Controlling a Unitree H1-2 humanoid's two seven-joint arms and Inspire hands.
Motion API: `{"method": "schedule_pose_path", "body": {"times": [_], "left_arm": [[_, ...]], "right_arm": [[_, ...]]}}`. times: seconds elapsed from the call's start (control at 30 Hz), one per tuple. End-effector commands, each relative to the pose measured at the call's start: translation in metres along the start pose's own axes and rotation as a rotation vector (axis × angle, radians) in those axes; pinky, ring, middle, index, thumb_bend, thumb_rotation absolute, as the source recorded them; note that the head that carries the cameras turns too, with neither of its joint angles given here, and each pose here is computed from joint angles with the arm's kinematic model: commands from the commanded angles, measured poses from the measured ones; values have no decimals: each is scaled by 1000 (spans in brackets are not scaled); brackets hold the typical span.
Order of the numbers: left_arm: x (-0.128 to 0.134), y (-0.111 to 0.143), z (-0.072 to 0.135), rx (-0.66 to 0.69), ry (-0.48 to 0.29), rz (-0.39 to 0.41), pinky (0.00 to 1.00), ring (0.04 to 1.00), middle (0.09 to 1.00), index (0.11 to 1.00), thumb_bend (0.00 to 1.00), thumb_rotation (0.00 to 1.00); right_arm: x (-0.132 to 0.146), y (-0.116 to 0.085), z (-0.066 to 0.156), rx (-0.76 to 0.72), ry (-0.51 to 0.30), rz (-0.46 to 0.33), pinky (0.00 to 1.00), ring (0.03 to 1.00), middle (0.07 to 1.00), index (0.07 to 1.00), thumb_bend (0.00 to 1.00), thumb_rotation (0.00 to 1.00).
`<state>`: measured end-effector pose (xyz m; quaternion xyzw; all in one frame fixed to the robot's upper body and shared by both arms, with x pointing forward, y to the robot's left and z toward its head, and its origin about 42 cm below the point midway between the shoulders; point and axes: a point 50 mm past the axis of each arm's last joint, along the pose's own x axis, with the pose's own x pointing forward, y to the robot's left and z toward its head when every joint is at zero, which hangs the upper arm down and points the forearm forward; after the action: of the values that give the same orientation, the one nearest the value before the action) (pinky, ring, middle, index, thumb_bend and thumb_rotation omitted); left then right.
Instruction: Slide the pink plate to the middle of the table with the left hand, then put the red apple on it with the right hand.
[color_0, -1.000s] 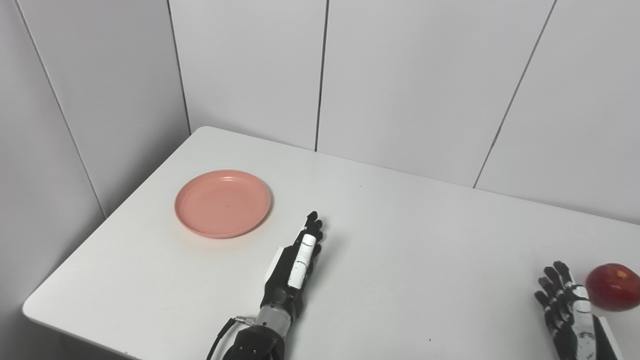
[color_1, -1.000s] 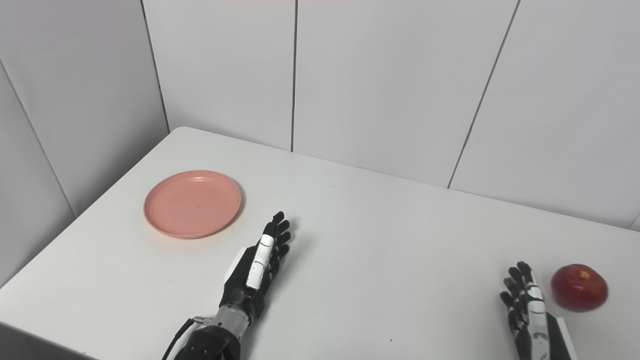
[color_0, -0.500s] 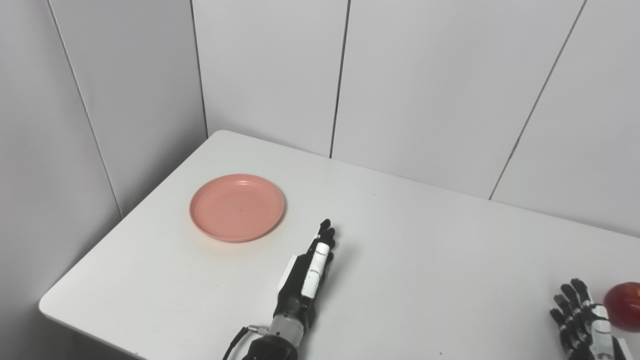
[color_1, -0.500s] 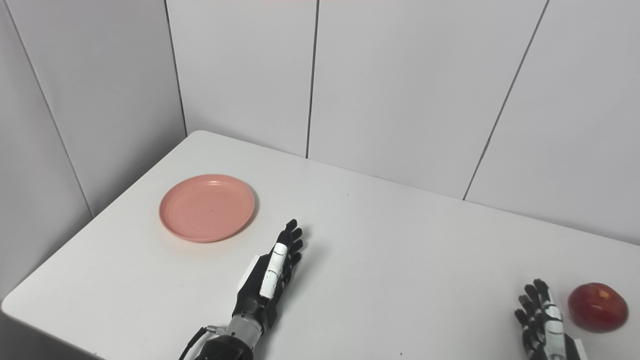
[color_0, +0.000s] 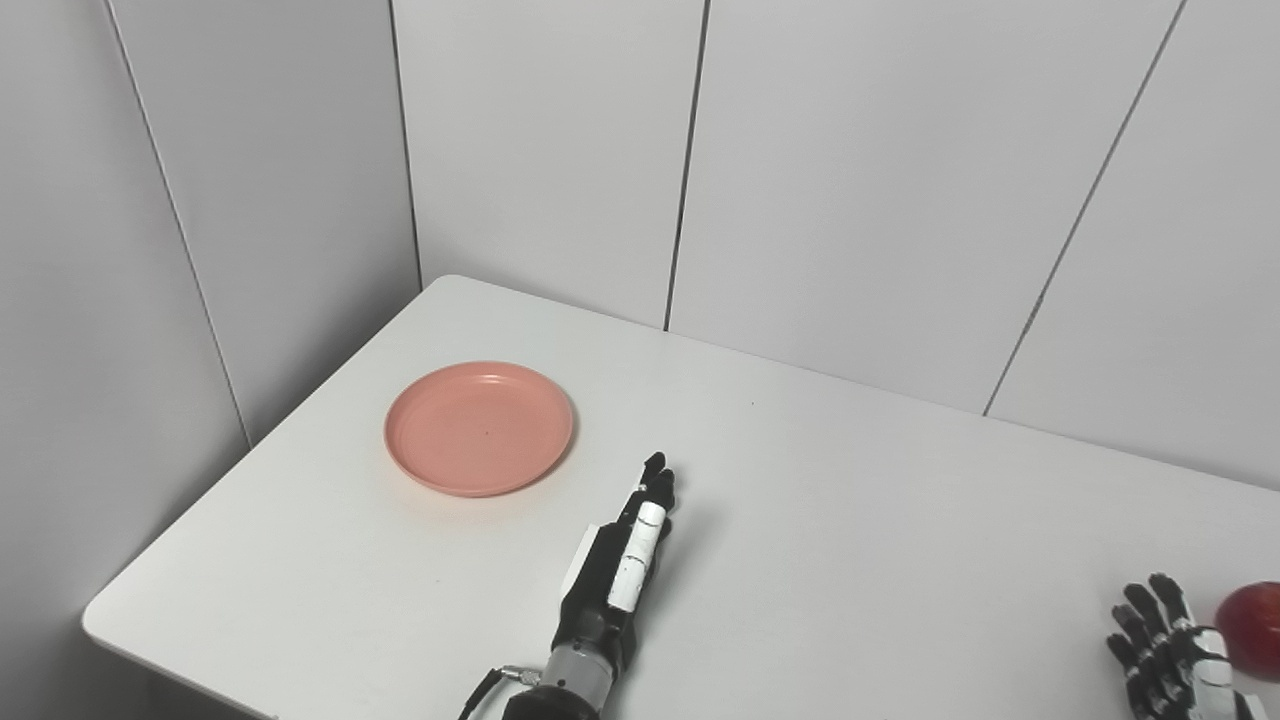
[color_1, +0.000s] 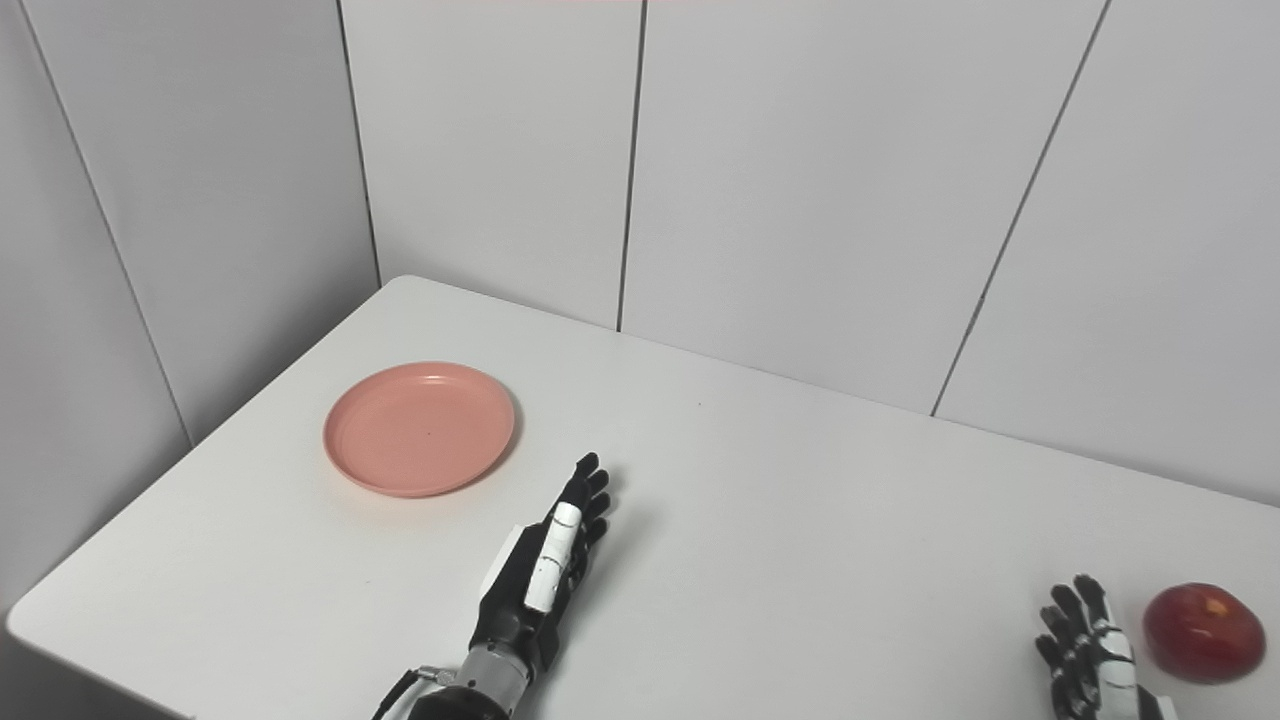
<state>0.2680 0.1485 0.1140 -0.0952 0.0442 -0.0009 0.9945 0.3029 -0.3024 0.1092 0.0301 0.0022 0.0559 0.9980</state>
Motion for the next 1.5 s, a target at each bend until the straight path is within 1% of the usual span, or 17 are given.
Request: {"method": "schedule_pose_path", "body": {"times": [0.0, 0.17, 0.33, 0.47, 0.5, 0.57, 0.7, 0.73, 0.83, 0.93, 0.97, 1.03, 1.13, 1.2, 1.33, 1.43, 1.47], "left_arm": [[-6, -9, -12, -24, 58, -12, 1000, 1000, 1000, 1000, 816, 967], [-6, -9, -11, -21, 60, -14, 1000, 1000, 1000, 1000, 822, 967], [-7, -10, -10, -15, 35, -22, 1000, 1000, 1000, 1000, 799, 962], [-9, -13, -4, 75, -61, -44, 1000, 1000, 1000, 1000, 796, 962], [-8, -14, 0, 68, -78, -41, 1000, 1000, 1000, 1000, 789, 961], [-6, -15, 9, 50, -109, -36, 1000, 1000, 1000, 1000, 811, 948], [0, -10, 29, 10, -140, -32, 1000, 1000, 1000, 1000, 846, 941], [1, -8, 33, 1, -147, -39, 1000, 1000, 1000, 1000, 849, 941], [4, -3, 47, -21, -171, -69, 1000, 1000, 1000, 1000, 806, 988], [10, 3, 62, -27, -212, -93, 1000, 1000, 1000, 1000, 828, 987], [11, 5, 66, -29, -222, -97, 1000, 1000, 1000, 1000, 850, 970], [15, 7, 79, -38, -249, -90, 1000, 1000, 1000, 1000, 856, 955], [19, 11, 95, -29, -282, -95, 1000, 1000, 1000, 1000, 844, 969], [22, 14, 106, -21, -299, -93, 1000, 1000, 1000, 1000, 864, 965], [28, 22, 125, -6, -350, -92, 1000, 1000, 1000, 1000, 854, 966], [36, 35, 140, 40, -367, -63, 1000, 1000, 1000, 1000, 882, 987], [38, 39, 143, 52, -370, -54, 1000, 1000, 1000, 1000, 886, 996]], "right_arm": [[-8, -2, -13, 20, 33, -8, 1000, 975, 964, 989, 890, 1000], [-8, -2, -13, 22, 36, -15, 1000, 961, 957, 985, 886, 1000], [-9, -1, -12, 24, 39, -17, 1000, 947, 942, 967, 883, 1000], [-10, -3, -11, 14, 48, -12, 1000, 940, 937, 962, 904, 1000], [-10, -3, -12, 11, 49, -10, 1000, 939, 938, 961, 910, 1000], [-10, -4, -12, 11, 50, -7, 1000, 939, 939, 959, 913, 1000], [-8, -4, -14, 21, 57, -10, 1000, 933, 938, 957, 889, 1000], [-7, -4, -14, 23, 58, -10, 1000, 932, 938, 956, 889, 1000], [-6, -5, -16, 21, 57, -6, 1000, 948, 954, 971, 903, 1000], [-5, -4, -18, 21, 60, -9, 1000, 946, 951, 972, 920, 1000], [-5, -4, -18, 21, 62, -9, 1000, 945, 951, 971, 921, 1000], [-5, -3, -18, 14, 60, -8, 1000, 939, 947, 969, 922, 1000], [-5, -2, -19, 13, 61, -8, 1000, 940, 946, 969, 936, 1000], [-5, -1, -20, 19, 64, -13, 1000, 933, 940, 961, 941, 1000], [-4, 1, -19, 22, 62, -13, 1000, 934, 940, 962, 927, 1000], [-3, 2, -19, 9, 56, 2, 1000, 940, 945, 972, 926, 1000], [-3, 2, -19, -1, 56, 9, 1000, 947, 950, 984, 911, 1000]]}}
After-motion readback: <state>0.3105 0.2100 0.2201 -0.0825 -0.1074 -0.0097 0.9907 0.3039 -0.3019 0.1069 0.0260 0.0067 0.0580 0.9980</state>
